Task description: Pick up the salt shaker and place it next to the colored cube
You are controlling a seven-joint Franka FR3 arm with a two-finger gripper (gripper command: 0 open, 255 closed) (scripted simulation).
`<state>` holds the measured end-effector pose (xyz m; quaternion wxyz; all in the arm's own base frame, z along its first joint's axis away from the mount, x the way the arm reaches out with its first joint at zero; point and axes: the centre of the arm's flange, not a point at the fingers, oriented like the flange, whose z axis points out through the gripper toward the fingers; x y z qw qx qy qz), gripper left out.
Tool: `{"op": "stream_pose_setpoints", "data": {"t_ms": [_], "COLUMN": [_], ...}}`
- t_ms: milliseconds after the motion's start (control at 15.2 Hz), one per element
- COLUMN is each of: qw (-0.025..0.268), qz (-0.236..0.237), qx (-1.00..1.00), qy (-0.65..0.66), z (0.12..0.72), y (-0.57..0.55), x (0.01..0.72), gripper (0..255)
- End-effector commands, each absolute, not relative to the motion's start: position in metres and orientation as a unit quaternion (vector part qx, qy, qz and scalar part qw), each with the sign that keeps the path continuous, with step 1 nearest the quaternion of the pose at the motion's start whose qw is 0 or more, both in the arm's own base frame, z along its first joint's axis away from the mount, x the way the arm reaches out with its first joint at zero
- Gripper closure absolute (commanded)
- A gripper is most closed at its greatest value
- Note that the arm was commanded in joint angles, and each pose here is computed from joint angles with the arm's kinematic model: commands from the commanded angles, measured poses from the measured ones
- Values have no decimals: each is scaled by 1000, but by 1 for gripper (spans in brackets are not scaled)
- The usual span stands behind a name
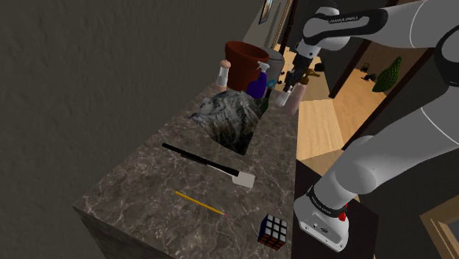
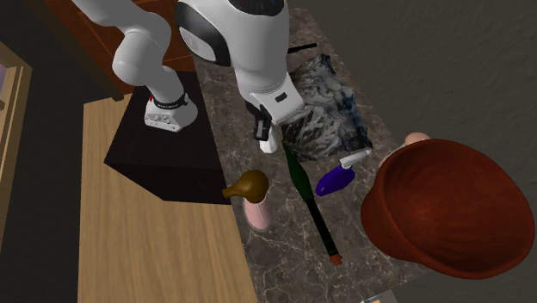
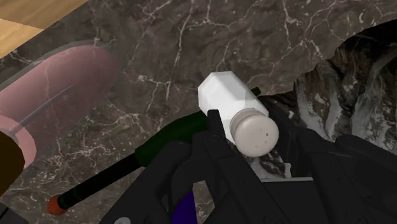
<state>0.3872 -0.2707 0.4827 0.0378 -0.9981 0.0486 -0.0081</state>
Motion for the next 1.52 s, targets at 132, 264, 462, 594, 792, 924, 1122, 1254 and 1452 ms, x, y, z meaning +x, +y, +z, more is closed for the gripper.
{"op": "stream_pose_setpoints", "data": {"t_ms": [132, 264, 462, 594, 792, 924, 1122, 1254, 1452], "qw": [38, 38, 38, 38, 38, 38, 38, 38, 38], "qz": [-8, -8, -8, -8, -8, -8, -8, -8, -8], "qx": [-998, -998, -998, -998, -998, -998, -998, -998, -998], "qy": [49, 49, 49, 49, 49, 49, 49, 49, 49], "z": [505, 516, 531, 542, 543, 543, 543, 543, 543], "y": [-271, -271, -271, -271, -248, -225, -191, -168, -133], "x": [387, 387, 387, 387, 374, 361, 341, 328, 309], "gripper": [255, 255, 255, 255, 255, 255, 255, 255, 255]}}
